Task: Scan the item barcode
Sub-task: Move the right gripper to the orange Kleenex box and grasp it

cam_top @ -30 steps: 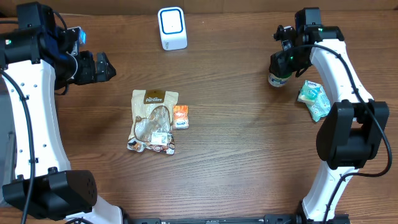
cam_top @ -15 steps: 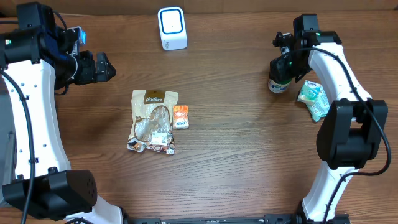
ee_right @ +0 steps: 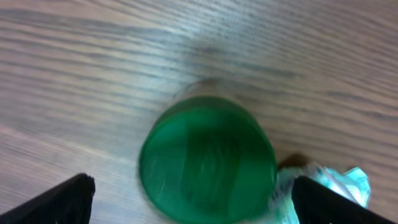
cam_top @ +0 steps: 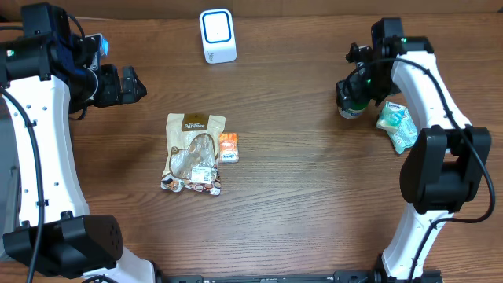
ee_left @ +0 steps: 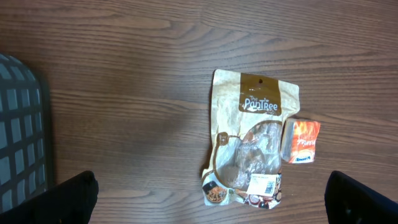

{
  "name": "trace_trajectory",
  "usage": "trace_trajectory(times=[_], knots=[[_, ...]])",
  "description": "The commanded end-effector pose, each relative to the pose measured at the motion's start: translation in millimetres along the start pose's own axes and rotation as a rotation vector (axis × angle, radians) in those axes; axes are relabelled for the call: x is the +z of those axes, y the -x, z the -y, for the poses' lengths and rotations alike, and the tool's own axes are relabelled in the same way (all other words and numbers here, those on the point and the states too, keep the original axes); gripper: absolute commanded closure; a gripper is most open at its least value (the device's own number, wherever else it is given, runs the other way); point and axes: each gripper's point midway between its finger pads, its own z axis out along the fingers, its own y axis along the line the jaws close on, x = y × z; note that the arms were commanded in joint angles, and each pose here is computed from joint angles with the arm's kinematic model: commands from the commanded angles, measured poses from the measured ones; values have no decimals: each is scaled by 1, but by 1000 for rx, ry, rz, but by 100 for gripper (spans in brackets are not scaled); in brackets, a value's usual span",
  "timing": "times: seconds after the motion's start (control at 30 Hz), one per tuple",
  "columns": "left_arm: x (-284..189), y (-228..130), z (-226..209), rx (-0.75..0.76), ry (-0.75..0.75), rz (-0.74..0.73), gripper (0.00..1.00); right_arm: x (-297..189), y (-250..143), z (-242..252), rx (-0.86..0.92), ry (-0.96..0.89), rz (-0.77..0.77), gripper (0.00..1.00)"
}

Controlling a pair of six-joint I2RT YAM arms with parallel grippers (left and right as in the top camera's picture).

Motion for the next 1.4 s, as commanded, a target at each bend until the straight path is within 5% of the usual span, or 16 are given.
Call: trace_trajectory(times=[0.0,0.13,0.3,0.43,0.63,0.83,1.37], knots=[[-7,3,3,39,2,23,0,-72,41,-19,51,31,185,0],[-7,3,3,39,2,23,0,-121,65,-68,173,260,291,0],[-7,3,3,39,2,23,1,-147,74,-149,65,634,317,1],[-7,3,3,39,2,23,1,-123,67,-192,1,642,231,29],[-7,3,3,39,2,23,0,-63,49,-255,60,548,83,51],[-7,3,3,39,2,23,0,-10,22,-332,147,506,18,95],[-7,3,3,38,2,23,0,56,-9,-371,252,289,66,96]])
